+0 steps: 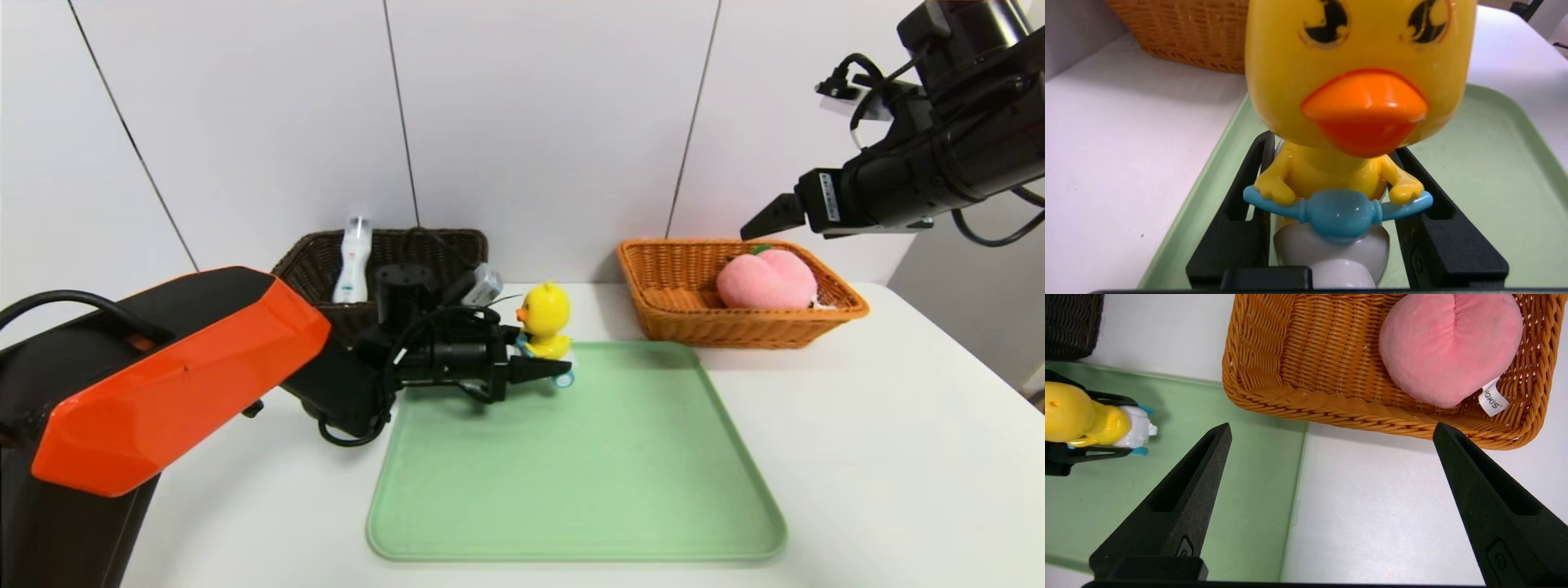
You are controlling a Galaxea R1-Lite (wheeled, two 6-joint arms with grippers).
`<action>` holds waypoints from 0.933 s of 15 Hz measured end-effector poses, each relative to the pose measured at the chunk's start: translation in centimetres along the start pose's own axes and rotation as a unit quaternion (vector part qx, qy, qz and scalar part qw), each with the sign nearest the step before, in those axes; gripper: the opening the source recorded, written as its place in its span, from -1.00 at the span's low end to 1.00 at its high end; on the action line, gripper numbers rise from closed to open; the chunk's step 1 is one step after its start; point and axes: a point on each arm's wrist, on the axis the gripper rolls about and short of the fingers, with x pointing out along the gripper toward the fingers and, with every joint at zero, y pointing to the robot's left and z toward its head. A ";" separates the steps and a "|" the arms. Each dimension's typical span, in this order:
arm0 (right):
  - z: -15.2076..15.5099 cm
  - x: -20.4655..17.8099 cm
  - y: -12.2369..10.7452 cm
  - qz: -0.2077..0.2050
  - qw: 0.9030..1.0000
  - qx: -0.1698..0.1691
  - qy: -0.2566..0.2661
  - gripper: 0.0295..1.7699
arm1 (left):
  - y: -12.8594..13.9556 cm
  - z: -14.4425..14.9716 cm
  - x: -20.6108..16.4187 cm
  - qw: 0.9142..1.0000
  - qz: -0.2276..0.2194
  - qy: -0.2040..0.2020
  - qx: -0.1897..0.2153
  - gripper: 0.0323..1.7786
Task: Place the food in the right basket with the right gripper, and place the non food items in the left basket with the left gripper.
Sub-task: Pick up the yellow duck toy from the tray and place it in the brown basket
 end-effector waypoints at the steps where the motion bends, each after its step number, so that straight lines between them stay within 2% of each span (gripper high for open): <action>1: 0.0 0.0 0.0 0.000 1.000 0.000 0.000 0.92 | -0.5 0.9 0.2 1.000 -0.004 -0.005 -0.003 -0.07; 3: 0.0 0.0 0.0 0.000 1.000 0.000 0.000 0.92 | -1.5 2.8 0.6 1.000 -0.012 -0.017 -0.009 -0.07; 7: -0.1 0.0 0.1 0.000 1.000 0.001 0.002 0.92 | -3.5 6.7 0.8 0.999 -0.008 -0.045 0.006 -0.07; 10: -0.1 0.1 0.2 -0.001 1.000 0.000 0.001 0.92 | -4.9 10.4 1.0 0.997 0.036 -0.065 0.005 -0.07; 14: -0.1 0.2 0.4 -0.001 1.000 -0.002 0.003 0.92 | -5.8 15.3 -0.7 0.991 0.121 -0.055 -0.016 -0.07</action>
